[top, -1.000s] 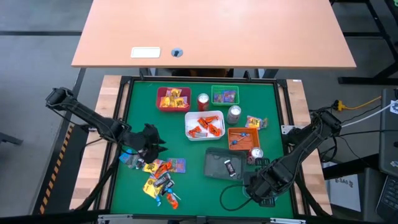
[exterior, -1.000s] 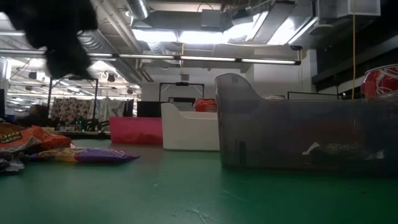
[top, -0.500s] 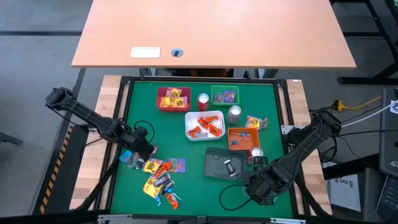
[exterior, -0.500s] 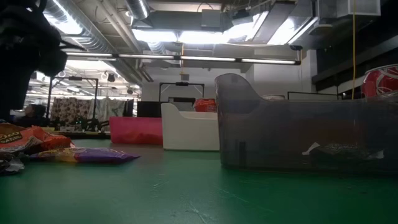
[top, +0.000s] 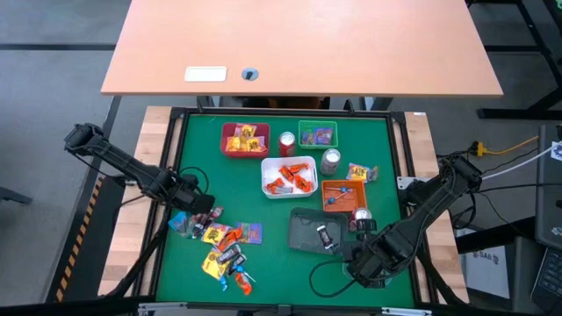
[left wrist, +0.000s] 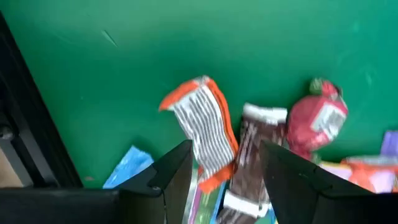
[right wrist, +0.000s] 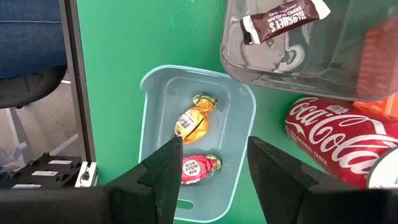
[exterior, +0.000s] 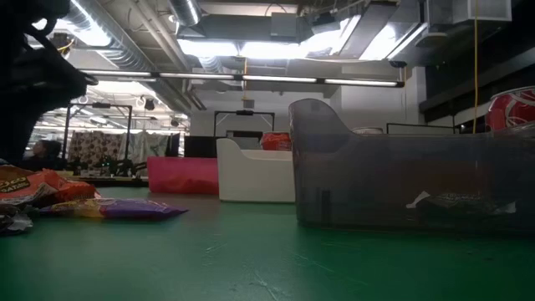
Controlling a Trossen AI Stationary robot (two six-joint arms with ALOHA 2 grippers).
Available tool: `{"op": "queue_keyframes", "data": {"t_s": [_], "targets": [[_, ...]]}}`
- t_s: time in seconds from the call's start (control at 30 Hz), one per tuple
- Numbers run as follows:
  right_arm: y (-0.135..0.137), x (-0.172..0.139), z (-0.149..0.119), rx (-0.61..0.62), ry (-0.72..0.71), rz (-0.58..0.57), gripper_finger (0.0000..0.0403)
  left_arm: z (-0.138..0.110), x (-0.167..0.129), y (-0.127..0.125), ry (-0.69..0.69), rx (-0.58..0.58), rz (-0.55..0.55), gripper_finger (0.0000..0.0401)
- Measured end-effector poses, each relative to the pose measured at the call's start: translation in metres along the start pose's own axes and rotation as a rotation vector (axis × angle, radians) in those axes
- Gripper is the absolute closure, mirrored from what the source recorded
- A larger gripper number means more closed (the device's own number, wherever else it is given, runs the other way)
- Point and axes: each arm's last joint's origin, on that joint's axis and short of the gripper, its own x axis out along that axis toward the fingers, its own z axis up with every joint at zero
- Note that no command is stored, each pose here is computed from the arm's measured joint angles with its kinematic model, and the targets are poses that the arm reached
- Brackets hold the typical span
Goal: Sort candy
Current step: Put the orange candy into the white bin
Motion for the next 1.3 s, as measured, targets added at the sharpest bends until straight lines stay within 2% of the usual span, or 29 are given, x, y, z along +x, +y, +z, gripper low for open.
{"op": "queue_keyframes", "data": {"t_s": [0.27,0.73,1.13,1.3], "targets": [[0.0,0.0,0.0,0.0,0.0,-0.001,0.0223,-0.003,0.015,-0.006,-0.042,-0.024,0.099,0.0227],[-0.001,0.0,-0.001,-0.058,0.006,-0.007,0.0223,-0.008,0.04,-0.019,-0.07,-0.034,0.164,0.0229],[-0.003,0.0,-0.003,-0.154,0.03,-0.025,0.0223,-0.008,0.041,-0.022,-0.087,-0.005,0.135,0.0304],[-0.011,-0.002,-0.009,-0.162,0.057,-0.157,0.0223,-0.008,0.041,-0.025,-0.104,0.019,0.097,0.0326]]}}
